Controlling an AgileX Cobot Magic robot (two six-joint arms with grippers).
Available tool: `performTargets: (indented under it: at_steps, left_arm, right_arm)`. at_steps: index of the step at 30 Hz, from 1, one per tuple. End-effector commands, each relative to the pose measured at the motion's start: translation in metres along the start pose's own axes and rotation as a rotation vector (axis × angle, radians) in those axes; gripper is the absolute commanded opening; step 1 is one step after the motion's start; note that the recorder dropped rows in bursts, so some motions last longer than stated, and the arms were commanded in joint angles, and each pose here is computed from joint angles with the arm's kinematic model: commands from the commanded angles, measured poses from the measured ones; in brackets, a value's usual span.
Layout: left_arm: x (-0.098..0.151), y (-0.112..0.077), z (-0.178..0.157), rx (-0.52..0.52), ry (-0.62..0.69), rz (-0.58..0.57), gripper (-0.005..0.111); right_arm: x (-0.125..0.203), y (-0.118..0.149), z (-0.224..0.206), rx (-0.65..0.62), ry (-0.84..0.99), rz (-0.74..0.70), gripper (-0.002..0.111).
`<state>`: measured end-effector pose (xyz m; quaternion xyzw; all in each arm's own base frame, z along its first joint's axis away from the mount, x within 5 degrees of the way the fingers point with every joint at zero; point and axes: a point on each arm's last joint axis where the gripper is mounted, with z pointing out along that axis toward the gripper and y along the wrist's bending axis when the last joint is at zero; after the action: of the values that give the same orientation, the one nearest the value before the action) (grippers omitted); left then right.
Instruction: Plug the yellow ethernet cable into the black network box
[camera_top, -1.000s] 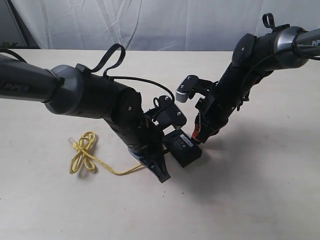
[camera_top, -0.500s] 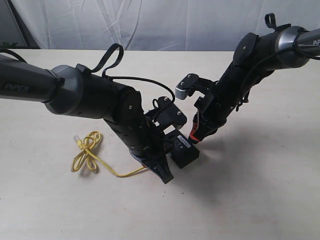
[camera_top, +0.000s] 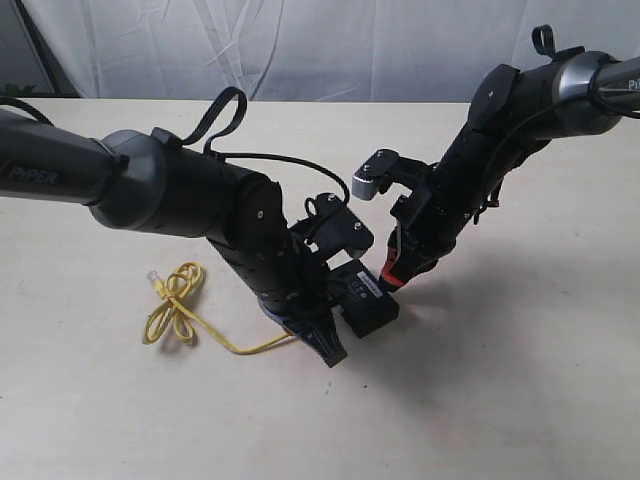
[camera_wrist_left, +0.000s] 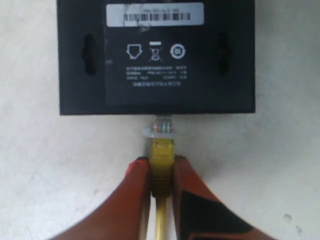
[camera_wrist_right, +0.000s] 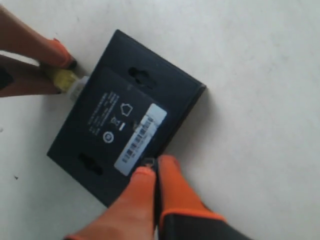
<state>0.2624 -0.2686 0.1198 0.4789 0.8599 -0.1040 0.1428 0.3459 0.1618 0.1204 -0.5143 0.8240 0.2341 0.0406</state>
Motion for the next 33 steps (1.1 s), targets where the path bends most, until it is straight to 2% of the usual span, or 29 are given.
performTargets:
  at_steps: [1,7,11,15,27,33]
  left_arm:
    - [0.003,0.007,0.002,-0.006,-0.001,-0.030,0.000]
    - [0.002,0.008,0.002,-0.020,0.003,0.005,0.000]
    - [0.002,0.009,0.001,-0.029,0.011,0.125,0.000]
    - [0.002,0.009,0.001,-0.029,0.011,0.159,0.000]
    - [0.010,0.005,0.001,0.021,0.089,0.145,0.000]
    - [0.008,0.008,-0.010,0.025,0.074,0.123,0.000]
  right_arm:
    - [0.000,0.006,0.000,-0.066,-0.002,0.019,-0.001]
    - [-0.001,0.004,0.001,-0.044,-0.018,0.023,-0.001]
    - [-0.002,0.000,0.001,-0.006,-0.035,0.022,-0.001]
    - [-0.003,-0.001,0.001,0.009,-0.041,0.022,-0.001]
    - [-0.003,-0.001,0.001,0.005,-0.046,0.026,-0.001]
    - [-0.004,-0.001,0.001,0.004,-0.047,0.027,-0.001]
